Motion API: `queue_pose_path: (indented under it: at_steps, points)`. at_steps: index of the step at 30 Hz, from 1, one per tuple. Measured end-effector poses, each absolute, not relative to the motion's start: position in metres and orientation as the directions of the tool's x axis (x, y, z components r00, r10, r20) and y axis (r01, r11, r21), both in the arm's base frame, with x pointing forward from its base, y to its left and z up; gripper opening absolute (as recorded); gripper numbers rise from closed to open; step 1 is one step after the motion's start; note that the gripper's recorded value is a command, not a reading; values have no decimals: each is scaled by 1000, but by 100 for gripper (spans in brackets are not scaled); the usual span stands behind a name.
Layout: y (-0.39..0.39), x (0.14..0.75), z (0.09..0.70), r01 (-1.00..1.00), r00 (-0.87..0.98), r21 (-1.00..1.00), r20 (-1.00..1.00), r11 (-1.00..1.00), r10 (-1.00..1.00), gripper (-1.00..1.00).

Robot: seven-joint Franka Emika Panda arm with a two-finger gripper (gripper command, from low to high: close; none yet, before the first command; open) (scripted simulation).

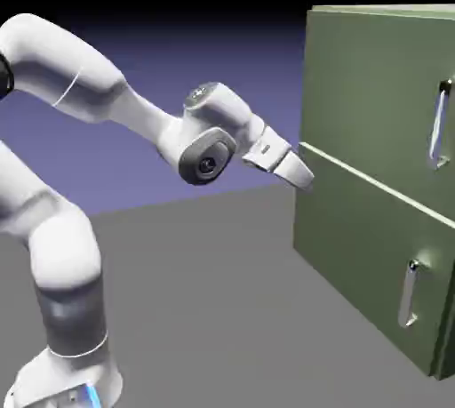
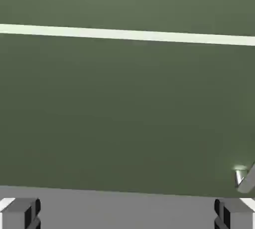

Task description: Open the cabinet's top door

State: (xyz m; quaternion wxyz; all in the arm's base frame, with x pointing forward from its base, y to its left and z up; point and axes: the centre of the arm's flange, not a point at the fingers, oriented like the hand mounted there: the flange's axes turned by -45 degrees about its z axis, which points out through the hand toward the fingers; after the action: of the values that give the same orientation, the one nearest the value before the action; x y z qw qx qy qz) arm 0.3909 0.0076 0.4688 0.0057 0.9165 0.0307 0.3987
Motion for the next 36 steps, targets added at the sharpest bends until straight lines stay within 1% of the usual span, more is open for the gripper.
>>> queue_pose_path:
  at_steps: [10,19,28,36]
  points:
    - [21,393,550,103,523,59,846,-993,104,0]
    - [14,386,606,120,375,69,920,-990,109,0]
    - [-12,382,641,116,238,64,967,-991,90,0]
    - [-47,387,652,101,136,49,989,-994,62,0]
